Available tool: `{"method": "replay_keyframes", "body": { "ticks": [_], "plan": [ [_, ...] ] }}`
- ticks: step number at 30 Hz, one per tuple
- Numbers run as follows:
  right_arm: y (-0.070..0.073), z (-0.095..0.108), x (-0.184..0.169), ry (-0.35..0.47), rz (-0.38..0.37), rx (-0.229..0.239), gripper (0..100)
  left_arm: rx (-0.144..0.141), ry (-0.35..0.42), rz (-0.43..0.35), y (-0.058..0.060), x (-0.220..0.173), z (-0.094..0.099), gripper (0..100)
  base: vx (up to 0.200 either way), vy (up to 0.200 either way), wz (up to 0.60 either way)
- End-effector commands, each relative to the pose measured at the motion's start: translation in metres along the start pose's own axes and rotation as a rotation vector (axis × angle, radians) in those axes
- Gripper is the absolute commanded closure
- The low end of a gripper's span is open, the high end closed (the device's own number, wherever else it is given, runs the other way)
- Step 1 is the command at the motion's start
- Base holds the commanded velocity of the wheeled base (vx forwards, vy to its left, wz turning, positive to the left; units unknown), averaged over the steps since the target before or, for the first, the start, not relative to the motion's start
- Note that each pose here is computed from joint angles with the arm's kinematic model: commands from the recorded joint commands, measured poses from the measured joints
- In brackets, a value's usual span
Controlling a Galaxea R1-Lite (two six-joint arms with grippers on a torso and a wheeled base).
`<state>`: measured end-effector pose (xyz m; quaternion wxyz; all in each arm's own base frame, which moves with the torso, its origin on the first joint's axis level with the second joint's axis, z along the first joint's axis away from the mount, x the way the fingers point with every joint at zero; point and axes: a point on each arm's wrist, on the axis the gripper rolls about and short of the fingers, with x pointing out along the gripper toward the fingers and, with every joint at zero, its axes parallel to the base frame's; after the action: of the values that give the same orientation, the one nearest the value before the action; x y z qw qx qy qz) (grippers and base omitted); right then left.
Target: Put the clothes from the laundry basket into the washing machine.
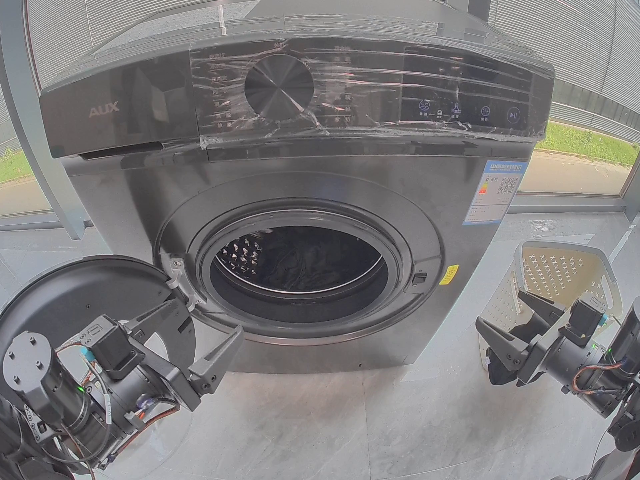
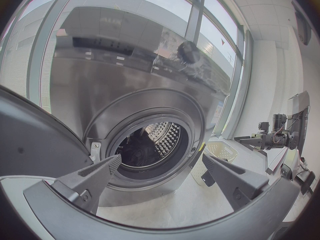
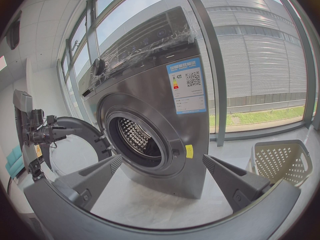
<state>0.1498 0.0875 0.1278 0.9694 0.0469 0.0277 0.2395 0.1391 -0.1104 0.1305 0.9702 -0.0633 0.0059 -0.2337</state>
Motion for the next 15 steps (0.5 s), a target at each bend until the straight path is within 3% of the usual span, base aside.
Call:
{"method": "replay_keyframes", "body": {
  "ticks": [1, 7, 10, 15],
  "plan": [
    [0.002, 0.009, -0.023, -0.022, 0.021, -0.021, 0, 0.0, -0.074, -0.011, 0.002, -0.019, 0.015, 0, -0.2, 0.0, 0.0],
    [0.003, 0.004, -0.059, 0.089, 0.041, -0.024, 0, 0.035, -0.046, -0.015, 0.008, -0.052, 0.023, 0, -0.2, 0.0, 0.0],
    [0.0, 0.008, -0.077, 0.055, 0.035, -0.015, 0, 0.056, -0.042, -0.012, 0.013, -0.072, 0.025, 0, -0.2, 0.0, 0.0],
    [-0.006, 0.009, -0.097, 0.016, -0.032, -0.021, 0, 0.055, -0.063, -0.022, 0.023, -0.113, 0.024, 0, -0.2, 0.0, 0.0]
  ]
}}
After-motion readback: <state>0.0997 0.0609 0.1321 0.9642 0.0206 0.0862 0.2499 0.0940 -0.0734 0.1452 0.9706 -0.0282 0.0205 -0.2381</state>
